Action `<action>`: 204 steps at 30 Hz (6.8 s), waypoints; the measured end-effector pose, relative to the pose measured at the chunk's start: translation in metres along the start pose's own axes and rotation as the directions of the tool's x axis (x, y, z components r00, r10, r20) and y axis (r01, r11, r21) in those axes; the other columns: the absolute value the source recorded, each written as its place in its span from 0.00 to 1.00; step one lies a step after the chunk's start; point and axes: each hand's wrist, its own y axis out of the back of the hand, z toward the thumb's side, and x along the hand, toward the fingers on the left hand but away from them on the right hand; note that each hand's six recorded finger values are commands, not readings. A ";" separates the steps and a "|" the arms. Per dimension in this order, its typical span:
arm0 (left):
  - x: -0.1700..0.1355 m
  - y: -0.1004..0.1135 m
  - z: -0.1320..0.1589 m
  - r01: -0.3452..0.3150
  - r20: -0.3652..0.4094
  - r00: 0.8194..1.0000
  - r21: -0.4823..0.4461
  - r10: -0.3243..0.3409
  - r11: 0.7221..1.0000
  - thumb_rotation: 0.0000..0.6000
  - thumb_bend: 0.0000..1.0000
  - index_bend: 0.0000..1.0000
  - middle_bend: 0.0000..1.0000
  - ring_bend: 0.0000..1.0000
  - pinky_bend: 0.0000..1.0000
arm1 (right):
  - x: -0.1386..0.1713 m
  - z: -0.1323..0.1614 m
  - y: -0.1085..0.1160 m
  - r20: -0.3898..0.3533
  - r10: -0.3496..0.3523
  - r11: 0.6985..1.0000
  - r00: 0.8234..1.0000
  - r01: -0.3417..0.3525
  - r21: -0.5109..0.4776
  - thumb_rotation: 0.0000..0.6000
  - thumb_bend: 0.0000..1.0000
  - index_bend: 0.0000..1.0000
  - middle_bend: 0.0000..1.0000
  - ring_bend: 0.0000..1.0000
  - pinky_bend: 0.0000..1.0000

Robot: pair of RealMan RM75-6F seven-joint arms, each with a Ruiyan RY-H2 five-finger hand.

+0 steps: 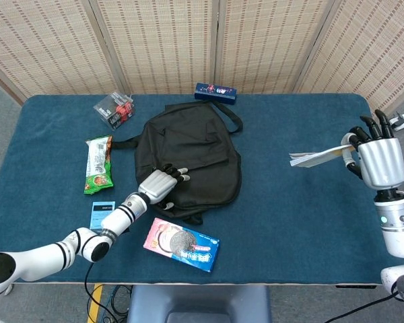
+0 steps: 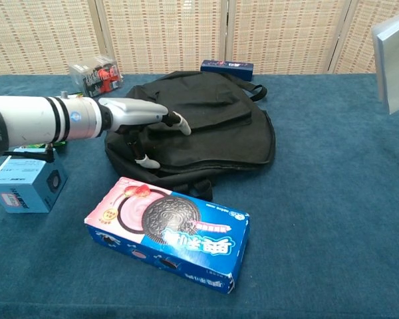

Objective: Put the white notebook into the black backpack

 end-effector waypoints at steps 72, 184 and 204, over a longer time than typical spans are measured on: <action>0.058 0.096 -0.079 -0.378 -0.460 0.867 -0.360 0.190 0.853 1.00 0.39 0.74 0.34 0.27 0.02 | -0.076 0.278 -0.003 -0.579 -0.110 0.928 0.808 -0.124 -0.350 1.00 0.58 0.69 0.44 0.20 0.08; -0.051 0.094 -0.056 -0.181 -0.320 0.944 -0.298 0.080 0.937 1.00 0.28 0.09 0.10 0.15 0.02 | 0.006 0.162 -0.048 -0.407 0.255 0.967 0.877 -0.241 0.087 1.00 0.28 0.00 0.15 0.02 0.02; -0.186 0.061 -0.147 -0.402 -0.545 0.789 -0.111 0.282 0.909 1.00 0.28 0.17 0.10 0.15 0.02 | 0.053 0.048 -0.029 -0.119 0.299 0.948 0.947 -0.309 -0.078 1.00 0.35 0.30 0.33 0.18 0.23</action>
